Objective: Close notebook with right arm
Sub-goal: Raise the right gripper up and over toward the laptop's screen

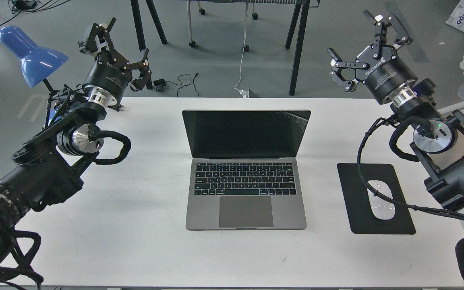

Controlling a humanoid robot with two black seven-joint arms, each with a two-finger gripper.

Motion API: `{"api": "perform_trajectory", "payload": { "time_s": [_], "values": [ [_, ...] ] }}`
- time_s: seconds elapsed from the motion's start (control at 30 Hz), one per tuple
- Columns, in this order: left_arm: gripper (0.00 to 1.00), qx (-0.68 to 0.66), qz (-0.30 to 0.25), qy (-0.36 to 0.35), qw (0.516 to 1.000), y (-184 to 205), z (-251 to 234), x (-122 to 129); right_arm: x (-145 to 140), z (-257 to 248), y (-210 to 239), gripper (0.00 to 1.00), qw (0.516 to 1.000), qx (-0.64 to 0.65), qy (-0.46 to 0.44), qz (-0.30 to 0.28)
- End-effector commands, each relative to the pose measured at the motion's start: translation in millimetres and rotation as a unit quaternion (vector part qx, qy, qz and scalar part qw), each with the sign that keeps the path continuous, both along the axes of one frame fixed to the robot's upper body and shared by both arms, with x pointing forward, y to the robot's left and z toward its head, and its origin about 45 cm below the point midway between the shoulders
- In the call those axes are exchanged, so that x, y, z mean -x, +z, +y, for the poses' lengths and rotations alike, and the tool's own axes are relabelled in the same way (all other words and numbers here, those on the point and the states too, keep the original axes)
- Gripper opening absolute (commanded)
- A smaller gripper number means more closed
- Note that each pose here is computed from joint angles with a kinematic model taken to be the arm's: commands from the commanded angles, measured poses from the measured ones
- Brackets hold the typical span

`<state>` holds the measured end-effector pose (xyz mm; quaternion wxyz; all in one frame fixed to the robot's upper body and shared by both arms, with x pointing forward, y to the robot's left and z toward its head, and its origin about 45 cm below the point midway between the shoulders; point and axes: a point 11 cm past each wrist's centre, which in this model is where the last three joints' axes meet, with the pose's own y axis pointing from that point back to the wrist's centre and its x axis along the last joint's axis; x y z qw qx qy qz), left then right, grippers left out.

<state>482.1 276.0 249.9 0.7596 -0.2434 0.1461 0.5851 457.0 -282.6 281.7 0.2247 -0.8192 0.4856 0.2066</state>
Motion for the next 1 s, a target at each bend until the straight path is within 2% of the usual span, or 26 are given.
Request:
{"api": "perform_trajectory", "payload": {
  "time_s": [0.0, 0.3, 0.6, 0.97],
  "values": [
    [1.00, -0.006, 0.002, 0.001, 1.000, -1.2, -1.6, 0.0, 0.1, -0.1, 0.3, 1.00, 1.000, 0.000, 0.000, 0.000],
    [1.00, -0.007, 0.002, 0.006, 1.000, 0.0, 0.9, -0.4, -2.2, 10.0, -6.3, 1.00, 0.999, 0.030, 0.003, 0.018],
    [1.00, -0.004, 0.001, 0.004, 1.000, 0.0, -0.2, -0.3, -23.7, 57.9, 20.7, 1.00, 0.991, 0.129, 0.040, 0.000],
    [1.00, -0.005, 0.001, 0.005, 1.000, 0.4, 0.9, -0.4, -40.6, 104.2, 7.8, 1.00, 0.976, 0.209, 0.061, 0.019]
  ]
}}
